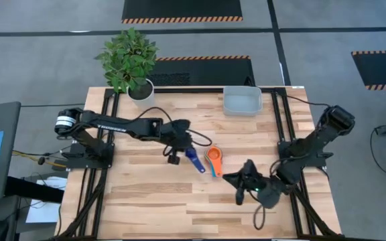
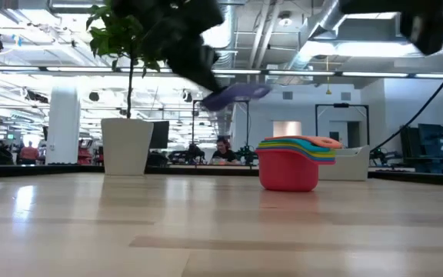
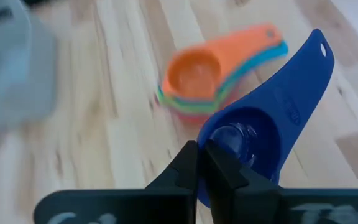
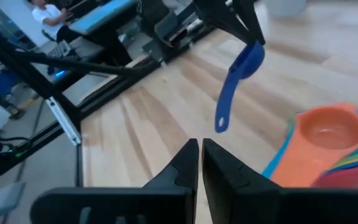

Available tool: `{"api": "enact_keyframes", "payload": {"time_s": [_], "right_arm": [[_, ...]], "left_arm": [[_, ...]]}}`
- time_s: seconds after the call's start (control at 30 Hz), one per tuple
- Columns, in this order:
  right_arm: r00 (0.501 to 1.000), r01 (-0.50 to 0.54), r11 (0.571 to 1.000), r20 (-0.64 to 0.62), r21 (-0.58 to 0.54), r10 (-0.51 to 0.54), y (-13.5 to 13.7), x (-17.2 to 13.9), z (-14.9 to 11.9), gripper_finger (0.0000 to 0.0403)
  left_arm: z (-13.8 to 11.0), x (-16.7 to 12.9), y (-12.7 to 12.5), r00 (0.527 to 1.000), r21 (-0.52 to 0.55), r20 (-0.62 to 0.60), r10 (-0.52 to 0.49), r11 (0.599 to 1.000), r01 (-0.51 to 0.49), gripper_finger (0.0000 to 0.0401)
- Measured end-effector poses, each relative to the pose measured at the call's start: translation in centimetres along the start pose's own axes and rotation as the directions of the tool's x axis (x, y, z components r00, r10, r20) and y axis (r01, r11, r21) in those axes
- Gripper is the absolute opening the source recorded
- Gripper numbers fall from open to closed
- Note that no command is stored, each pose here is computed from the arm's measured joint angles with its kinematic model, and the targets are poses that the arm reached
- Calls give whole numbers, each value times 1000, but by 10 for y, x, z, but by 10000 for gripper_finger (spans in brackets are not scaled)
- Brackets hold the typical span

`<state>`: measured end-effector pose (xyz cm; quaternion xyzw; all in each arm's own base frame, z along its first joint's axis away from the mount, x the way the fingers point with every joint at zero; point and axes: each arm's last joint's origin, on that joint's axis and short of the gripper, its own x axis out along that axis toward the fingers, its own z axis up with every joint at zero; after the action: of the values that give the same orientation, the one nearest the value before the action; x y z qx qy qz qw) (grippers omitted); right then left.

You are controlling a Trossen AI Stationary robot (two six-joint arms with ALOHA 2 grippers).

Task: Nest measuring cups in basket
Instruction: Stack the dark blue measuring cup on top of the orange measuring cup

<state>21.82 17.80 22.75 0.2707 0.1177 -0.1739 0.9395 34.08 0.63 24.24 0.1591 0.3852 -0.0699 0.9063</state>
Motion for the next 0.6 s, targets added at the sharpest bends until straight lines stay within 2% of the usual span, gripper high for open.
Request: {"api": "enact_keyframes", "payload": {"time_s": [0.2, 0.33, 0.47, 0.6], "right_arm": [[1000, 13, 1000, 24, -28, -13, 1, -6, -8, 32], [1000, 27, 999, 16, -18, -26, -1, -6, -9, 21], [999, 35, 999, 9, -22, -35, -2, -6, -10, 18], [999, 37, 999, 8, -25, -37, -2, -6, -11, 28]], "left_arm": [[31, 26, 14, 1000, 159, 19, 6, 987, -9, 1], [45, 51, 17, 999, 323, 18, -33, 946, 26, 1], [55, 71, 19, 994, 381, 0, -108, 919, 100, 1], [63, 88, 22, 991, 427, -25, -134, 895, 132, 1]]}}
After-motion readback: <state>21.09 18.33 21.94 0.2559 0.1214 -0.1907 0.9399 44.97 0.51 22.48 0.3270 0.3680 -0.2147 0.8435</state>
